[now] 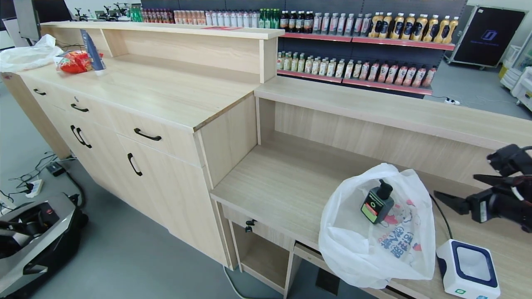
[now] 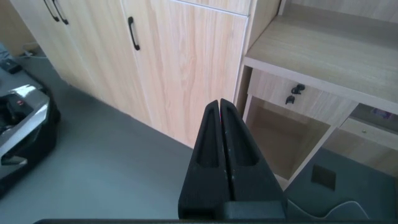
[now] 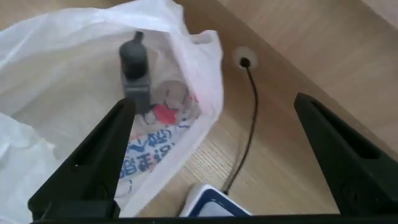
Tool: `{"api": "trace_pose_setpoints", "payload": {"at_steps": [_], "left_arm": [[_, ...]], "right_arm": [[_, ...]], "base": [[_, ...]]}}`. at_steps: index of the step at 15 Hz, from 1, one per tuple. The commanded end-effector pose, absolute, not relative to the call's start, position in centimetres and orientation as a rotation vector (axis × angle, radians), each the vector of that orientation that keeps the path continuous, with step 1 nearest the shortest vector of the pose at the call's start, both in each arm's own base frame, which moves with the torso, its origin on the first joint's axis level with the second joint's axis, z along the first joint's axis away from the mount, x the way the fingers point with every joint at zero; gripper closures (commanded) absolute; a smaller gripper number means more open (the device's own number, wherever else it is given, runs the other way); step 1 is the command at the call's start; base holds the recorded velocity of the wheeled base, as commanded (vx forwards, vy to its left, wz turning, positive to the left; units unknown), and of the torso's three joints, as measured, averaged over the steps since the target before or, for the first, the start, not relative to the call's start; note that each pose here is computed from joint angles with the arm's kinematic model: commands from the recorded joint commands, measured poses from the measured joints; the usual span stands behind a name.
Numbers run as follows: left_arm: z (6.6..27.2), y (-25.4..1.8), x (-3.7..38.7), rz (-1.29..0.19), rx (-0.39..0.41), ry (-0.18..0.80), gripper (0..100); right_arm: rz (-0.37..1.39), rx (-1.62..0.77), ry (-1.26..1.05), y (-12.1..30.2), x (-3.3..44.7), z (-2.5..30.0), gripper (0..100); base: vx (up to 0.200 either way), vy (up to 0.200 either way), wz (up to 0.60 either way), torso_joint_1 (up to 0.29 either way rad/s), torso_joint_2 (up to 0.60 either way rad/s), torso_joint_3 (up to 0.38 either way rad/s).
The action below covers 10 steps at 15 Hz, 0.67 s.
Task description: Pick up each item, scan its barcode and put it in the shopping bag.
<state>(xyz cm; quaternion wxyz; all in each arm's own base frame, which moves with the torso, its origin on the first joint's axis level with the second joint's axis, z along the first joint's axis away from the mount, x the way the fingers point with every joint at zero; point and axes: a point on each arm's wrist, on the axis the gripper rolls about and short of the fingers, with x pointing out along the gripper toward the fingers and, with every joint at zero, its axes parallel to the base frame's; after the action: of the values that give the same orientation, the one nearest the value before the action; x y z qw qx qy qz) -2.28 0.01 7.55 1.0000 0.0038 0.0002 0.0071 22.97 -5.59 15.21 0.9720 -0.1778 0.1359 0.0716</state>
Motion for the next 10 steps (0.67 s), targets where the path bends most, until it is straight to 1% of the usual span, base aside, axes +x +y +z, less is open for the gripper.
{"api": "trace_pose_setpoints", "payload": {"at_steps": [1,4,8,10], "left_arm": [[7.5,0.0,-2.3,0.015,0.008,0.000,100],[7.5,0.0,-2.3,0.014,0.008,0.000,100],[7.5,0.0,-2.3,0.015,0.008,0.000,100],[7.5,0.0,-2.3,0.015,0.008,0.000,100]], "right_arm": [[0.024,-0.387,0.217,-7.2,20.1,17.3,0],[-0.062,-0.365,0.263,-8.6,18.9,17.1,0],[-0.123,-0.340,0.311,-9.7,17.8,16.8,0],[-0.219,-0.309,0.410,-10.5,17.5,15.9,0]], "base": [[0.000,0.000,-0.60,0.002,0.00,0.002],[0.000,0.000,-0.60,0.006,0.00,0.002],[0.000,0.000,-0.60,-0.002,0.00,0.004],[0.000,0.000,-0.60,0.002,0.00,0.000]]}}
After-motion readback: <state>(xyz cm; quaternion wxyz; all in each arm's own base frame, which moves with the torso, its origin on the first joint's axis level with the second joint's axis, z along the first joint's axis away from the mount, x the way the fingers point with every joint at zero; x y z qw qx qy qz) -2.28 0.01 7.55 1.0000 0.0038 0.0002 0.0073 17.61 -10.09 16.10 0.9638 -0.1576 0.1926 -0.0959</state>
